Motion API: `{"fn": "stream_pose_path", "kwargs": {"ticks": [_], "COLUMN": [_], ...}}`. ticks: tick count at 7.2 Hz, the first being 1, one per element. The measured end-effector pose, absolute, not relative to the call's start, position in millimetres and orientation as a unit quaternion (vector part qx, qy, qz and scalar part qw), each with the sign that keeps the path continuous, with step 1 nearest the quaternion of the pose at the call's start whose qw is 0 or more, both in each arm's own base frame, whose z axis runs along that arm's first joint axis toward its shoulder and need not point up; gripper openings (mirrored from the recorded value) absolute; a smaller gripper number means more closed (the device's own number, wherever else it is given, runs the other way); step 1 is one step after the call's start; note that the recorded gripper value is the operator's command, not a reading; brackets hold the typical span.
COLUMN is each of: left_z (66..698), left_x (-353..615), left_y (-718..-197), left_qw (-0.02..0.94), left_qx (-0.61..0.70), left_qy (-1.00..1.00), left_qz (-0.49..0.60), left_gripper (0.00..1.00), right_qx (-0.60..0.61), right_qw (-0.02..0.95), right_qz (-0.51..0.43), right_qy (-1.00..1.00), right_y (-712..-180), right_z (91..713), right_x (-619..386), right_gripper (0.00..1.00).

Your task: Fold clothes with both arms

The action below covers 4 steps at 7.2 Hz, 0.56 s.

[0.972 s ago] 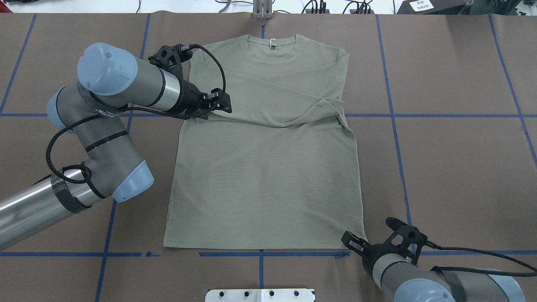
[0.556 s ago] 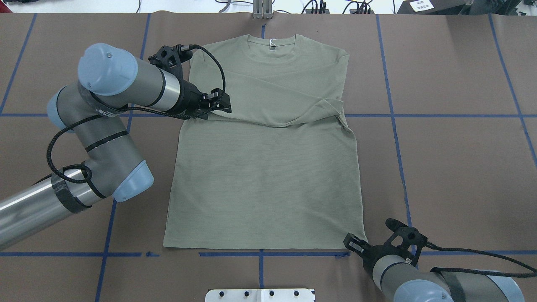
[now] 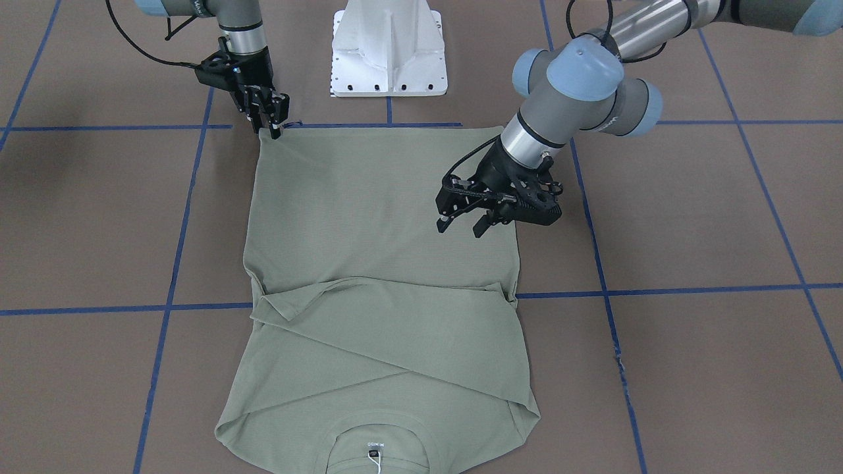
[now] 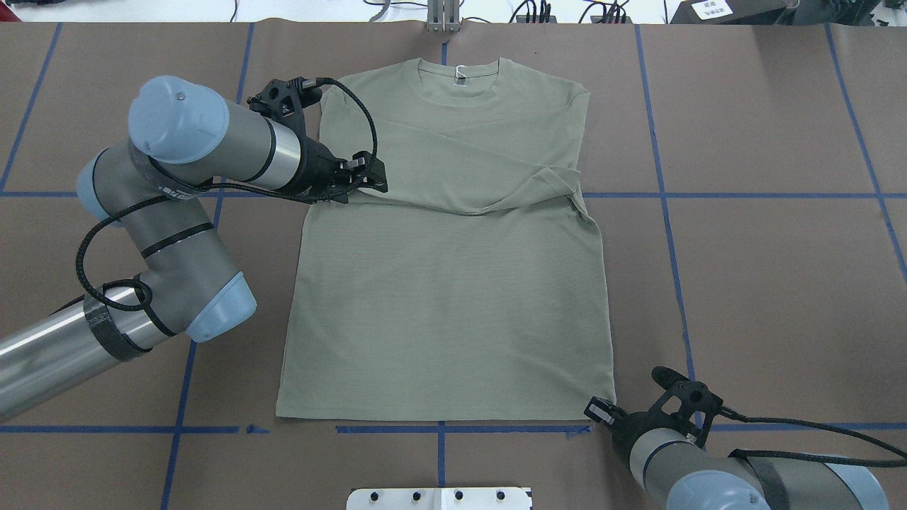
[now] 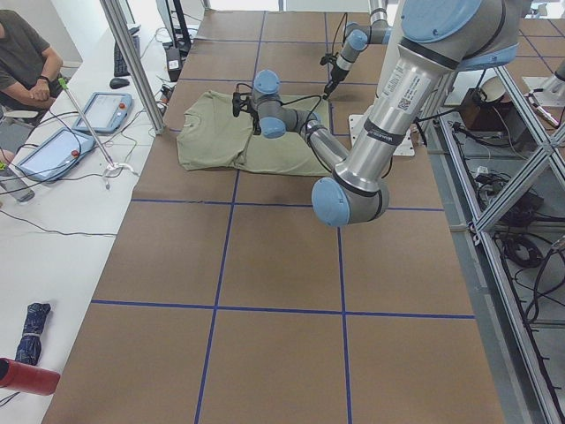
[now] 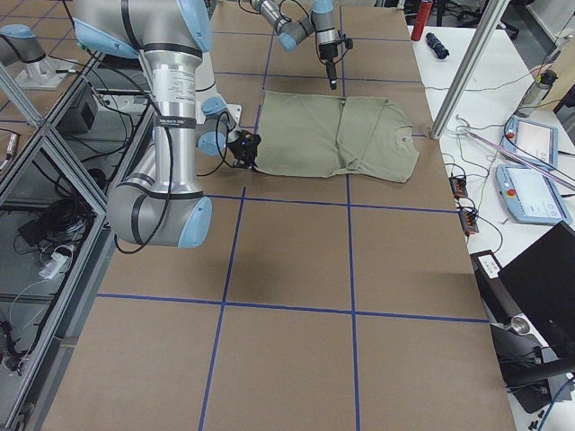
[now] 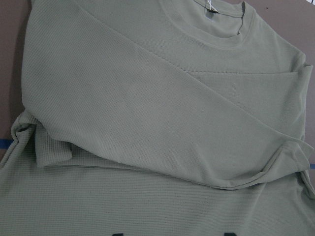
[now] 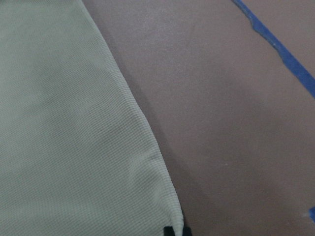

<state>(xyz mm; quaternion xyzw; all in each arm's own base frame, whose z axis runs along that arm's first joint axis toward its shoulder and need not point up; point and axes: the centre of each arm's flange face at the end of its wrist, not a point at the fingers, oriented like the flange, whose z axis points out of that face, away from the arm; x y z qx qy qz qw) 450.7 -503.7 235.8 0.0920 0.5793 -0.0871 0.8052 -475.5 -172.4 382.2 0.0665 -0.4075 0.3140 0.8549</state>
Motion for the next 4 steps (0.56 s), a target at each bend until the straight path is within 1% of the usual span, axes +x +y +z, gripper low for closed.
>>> {"fn": "stream_pose_path", "kwargs": {"ticks": [2, 3, 4], "left_z": [244, 254, 267], "left_x": [449, 446, 445], "left_y": [-501, -497, -479], "left_qw": [0.805, 0.806, 0.806], "left_qx": [0.084, 0.069, 0.054], "left_qy": [0.579, 0.575, 0.570], "left_qz": [-0.096, -0.123, -0.154], "left_gripper": [0.74, 0.74, 0.74], "right_qx": [0.064, 0.062, 0.060], "right_qw": [0.851, 0.849, 0.847], "right_qz": [0.315, 0.315, 0.315], "right_qy": [-0.416, -0.421, -0.425], "right_y": [-173, -173, -173], "right_z": [373, 368, 363], "right_x": [-471, -468, -465], "right_gripper": [0.00, 0.00, 0.00]}}
